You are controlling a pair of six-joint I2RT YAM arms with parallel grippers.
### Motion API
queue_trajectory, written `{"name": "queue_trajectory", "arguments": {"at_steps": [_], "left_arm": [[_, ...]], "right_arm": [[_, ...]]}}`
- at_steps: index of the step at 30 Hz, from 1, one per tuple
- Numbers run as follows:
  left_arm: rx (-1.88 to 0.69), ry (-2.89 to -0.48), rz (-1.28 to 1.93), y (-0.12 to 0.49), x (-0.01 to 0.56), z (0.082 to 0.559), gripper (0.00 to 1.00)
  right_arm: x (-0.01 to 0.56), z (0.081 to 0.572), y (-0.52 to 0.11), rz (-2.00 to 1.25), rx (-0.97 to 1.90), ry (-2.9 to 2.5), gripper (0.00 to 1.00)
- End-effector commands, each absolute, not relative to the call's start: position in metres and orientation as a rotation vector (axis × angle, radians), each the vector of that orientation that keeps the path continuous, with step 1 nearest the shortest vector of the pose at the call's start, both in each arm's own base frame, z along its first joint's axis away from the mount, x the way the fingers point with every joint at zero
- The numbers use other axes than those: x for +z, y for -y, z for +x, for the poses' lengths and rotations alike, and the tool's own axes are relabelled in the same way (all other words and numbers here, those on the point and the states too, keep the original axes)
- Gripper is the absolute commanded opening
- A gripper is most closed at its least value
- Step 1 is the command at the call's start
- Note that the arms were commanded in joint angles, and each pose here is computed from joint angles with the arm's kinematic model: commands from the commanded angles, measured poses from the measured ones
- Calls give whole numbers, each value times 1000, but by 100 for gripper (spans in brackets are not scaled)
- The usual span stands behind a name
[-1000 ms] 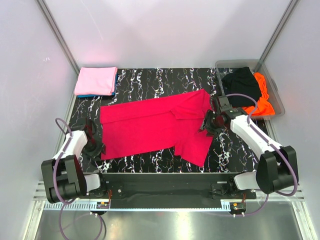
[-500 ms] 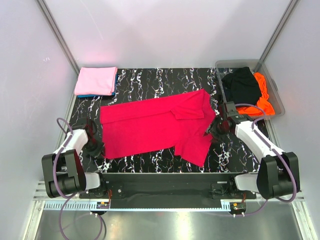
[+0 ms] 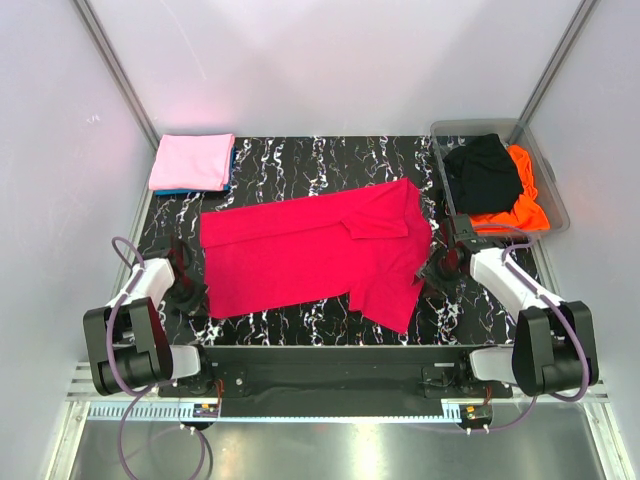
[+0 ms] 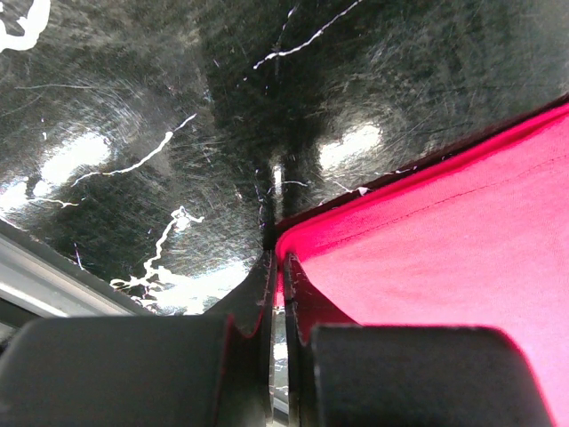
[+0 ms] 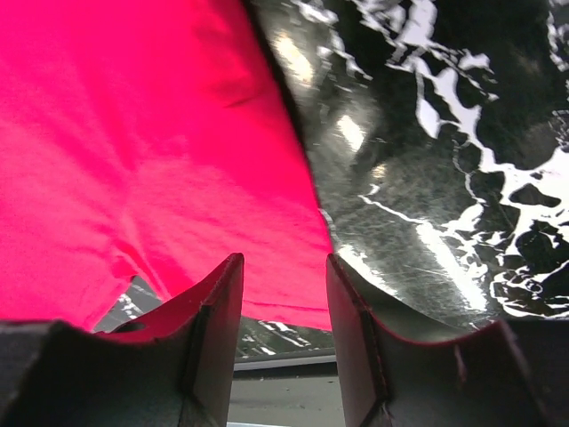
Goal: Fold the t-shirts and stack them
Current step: Fold the tshirt
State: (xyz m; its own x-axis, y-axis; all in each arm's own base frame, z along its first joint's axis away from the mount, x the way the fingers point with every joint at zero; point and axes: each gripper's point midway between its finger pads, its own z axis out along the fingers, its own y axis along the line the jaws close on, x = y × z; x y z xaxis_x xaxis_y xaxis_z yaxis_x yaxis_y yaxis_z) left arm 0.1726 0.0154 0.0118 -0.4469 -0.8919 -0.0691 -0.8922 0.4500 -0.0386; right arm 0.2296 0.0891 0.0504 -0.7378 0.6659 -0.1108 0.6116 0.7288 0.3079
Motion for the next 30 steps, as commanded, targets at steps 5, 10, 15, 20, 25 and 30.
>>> {"name": "queue_trajectory", "arguments": {"at_steps": [5,10,15,20,25,30], "left_arm": [[-15,-2620,-1583,-14,9,172,0],[-23,-2637,-1573,-14,9,175,0],[-27,-2625,-1576,-14,9,176,0],[-30,-2617,-1578,-14,11,178,0],[-36,-2604,-1572,-15,15,182,0],[-36,-2605,-1570,-16,16,181,0]], "right_arm": [[17,215,-86,1092,281,-2774,49],[11,212,-94,1042,231,-2786,49],[4,214,-94,1039,173,-2795,48],[-3,214,-95,1041,73,-2792,43],[-8,215,-93,1084,23,-2786,31],[-7,215,-90,1060,28,-2766,12]]}}
